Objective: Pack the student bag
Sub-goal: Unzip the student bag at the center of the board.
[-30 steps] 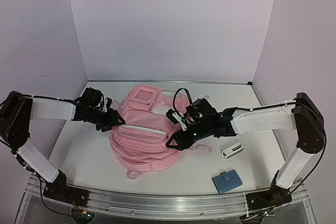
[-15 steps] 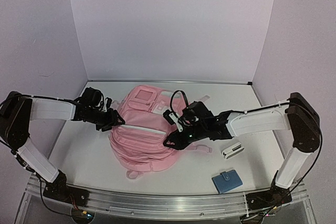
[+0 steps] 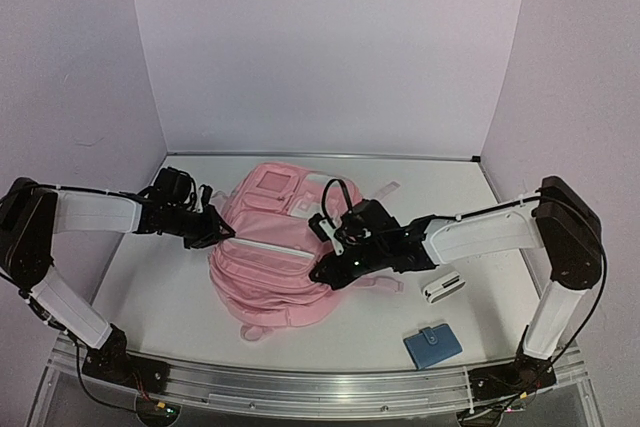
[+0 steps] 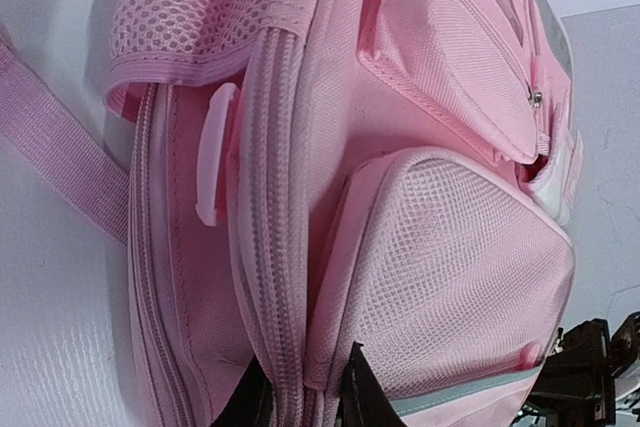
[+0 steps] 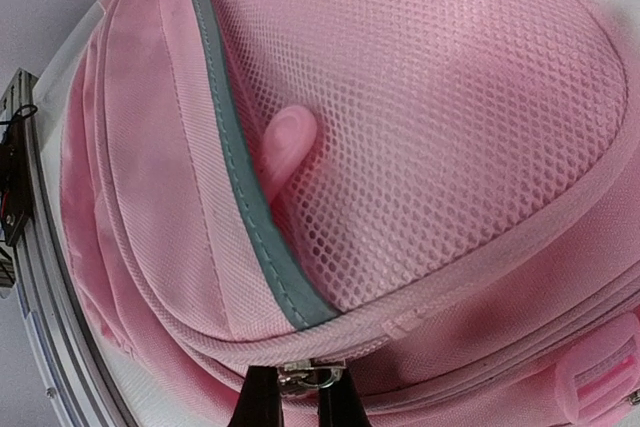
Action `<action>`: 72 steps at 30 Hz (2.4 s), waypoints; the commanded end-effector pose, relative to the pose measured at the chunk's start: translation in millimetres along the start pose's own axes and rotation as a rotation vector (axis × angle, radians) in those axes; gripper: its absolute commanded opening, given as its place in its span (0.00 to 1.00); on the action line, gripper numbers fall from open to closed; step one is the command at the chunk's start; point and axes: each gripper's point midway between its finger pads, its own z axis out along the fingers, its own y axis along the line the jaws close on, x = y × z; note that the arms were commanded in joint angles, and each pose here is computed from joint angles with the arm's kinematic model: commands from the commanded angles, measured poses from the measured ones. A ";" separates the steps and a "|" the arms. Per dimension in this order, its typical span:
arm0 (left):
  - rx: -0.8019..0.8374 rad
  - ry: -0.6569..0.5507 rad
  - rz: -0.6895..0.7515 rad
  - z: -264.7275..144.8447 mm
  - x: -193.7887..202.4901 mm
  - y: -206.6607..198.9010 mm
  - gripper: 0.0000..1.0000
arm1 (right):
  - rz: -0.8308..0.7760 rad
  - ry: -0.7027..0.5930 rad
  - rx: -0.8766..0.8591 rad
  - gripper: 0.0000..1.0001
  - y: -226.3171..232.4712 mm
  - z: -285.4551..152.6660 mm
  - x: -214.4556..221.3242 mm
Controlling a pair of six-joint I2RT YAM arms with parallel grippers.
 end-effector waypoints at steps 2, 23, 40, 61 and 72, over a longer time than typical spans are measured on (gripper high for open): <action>-0.099 -0.132 -0.122 -8.4 -12.5 19.3 0.00 | 0.027 0.021 -0.036 0.00 49.7 2.3 9.6; -0.156 -0.270 -0.146 -36.8 18.8 -5.9 0.00 | 0.206 -0.064 0.165 0.00 49.5 65.5 -23.9; 0.093 -0.026 0.023 17.2 77.6 -119.3 0.26 | 0.189 -0.058 0.378 0.00 -101.2 9.9 -33.9; -0.061 -0.151 -0.055 -11.5 -28.2 -22.8 0.65 | 0.097 0.012 0.319 0.00 -94.9 1.1 -28.4; 0.059 -0.127 -0.062 22.8 -40.9 -41.6 0.00 | 0.101 0.087 0.242 0.00 -68.3 -3.5 -21.4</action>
